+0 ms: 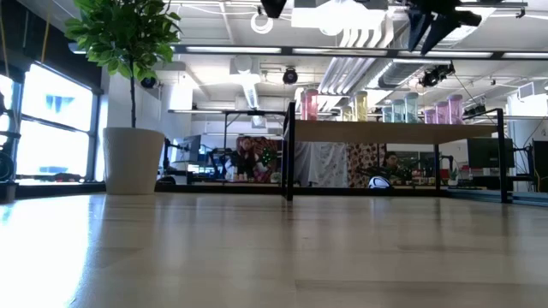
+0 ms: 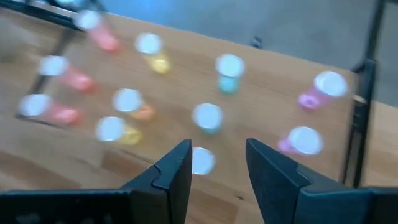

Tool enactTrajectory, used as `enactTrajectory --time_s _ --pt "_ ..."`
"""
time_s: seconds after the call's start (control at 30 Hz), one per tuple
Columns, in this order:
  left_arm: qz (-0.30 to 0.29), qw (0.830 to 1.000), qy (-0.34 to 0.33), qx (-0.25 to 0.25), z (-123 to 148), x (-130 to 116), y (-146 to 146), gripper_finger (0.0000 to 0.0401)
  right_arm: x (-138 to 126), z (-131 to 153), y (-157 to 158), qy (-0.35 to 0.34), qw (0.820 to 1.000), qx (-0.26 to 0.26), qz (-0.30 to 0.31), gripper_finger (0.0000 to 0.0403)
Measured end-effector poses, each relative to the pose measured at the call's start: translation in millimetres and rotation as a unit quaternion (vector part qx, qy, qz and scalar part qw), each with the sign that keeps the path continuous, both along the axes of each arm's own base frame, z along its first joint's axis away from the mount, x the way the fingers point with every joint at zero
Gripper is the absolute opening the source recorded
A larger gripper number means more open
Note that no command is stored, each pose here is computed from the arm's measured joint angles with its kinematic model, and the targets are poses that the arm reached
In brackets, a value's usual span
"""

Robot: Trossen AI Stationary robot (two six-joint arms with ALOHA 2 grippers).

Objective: Pick and place medicine bottles onto shelf by color
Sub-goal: Return to Home Position

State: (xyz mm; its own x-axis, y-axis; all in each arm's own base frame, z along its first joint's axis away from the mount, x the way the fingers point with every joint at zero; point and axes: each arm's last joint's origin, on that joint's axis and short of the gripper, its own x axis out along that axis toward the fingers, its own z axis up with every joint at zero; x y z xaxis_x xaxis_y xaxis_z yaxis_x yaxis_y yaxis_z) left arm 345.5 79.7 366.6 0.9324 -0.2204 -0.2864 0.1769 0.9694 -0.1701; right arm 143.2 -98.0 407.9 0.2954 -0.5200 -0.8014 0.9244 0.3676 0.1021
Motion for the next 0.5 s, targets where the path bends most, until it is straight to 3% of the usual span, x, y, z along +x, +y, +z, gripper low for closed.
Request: enactTrajectory --time_s 0.13,0.5 --pt "0.028 0.999 -0.024 0.003 -9.0 -14.4 -14.0 0.0236 14.0 1.5 10.9 -0.045 0.998 -0.025 0.047 0.0142" --pt "0.101 0.992 -0.075 0.005 -46.0 -88.8 -43.6 0.0236 51.3 -10.6 44.8 -0.095 0.975 -0.058 0.190 0.0142"
